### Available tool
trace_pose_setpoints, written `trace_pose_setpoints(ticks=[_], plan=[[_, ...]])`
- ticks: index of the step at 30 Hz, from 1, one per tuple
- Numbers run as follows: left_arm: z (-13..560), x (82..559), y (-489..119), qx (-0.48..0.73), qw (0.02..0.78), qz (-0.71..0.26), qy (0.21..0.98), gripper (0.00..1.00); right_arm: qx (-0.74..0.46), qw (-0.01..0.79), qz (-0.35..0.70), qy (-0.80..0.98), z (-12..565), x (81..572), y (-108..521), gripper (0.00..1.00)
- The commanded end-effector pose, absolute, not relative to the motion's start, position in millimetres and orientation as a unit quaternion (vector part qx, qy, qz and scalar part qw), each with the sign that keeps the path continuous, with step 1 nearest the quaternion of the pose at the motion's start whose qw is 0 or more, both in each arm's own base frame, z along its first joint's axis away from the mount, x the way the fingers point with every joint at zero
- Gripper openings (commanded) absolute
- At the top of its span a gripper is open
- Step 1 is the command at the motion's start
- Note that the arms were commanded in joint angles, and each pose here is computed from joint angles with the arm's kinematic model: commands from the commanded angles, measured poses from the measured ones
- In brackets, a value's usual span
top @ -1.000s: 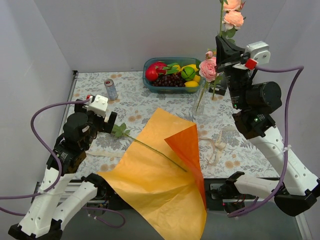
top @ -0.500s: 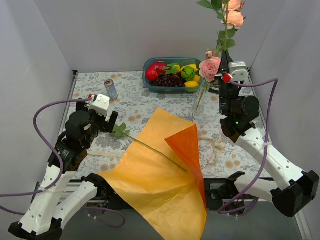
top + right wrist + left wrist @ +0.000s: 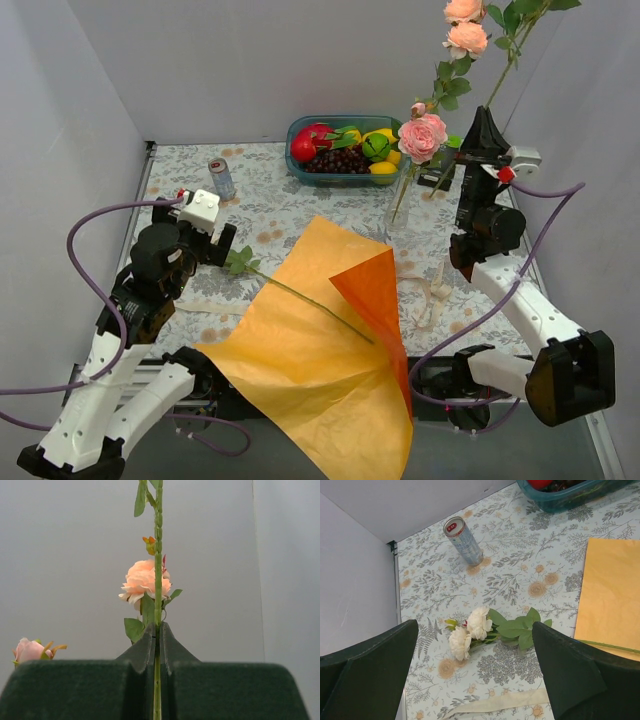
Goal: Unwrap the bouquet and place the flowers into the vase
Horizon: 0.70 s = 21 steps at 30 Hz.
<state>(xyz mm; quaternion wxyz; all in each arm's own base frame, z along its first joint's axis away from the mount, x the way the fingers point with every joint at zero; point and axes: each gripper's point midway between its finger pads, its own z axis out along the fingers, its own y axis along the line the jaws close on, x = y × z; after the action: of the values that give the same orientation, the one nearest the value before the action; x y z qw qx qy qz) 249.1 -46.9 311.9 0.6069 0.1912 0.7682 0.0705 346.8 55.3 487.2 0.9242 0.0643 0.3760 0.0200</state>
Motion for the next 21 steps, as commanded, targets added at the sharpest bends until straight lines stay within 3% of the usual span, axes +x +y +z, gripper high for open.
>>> trace_pose_setpoints(ticks=[1,21], plan=[[310.0,249.9,-43.6,0.189,0.611,0.078,0.765,0.98,0.08,0.95,0.085,0.289,515.9,331.8,57.6,0.01],[268.2,249.4,-44.0,0.212,0.571,0.086,0.789,0.98,0.005,0.972,0.139,0.188,525.6,334.8,79.0,0.01]])
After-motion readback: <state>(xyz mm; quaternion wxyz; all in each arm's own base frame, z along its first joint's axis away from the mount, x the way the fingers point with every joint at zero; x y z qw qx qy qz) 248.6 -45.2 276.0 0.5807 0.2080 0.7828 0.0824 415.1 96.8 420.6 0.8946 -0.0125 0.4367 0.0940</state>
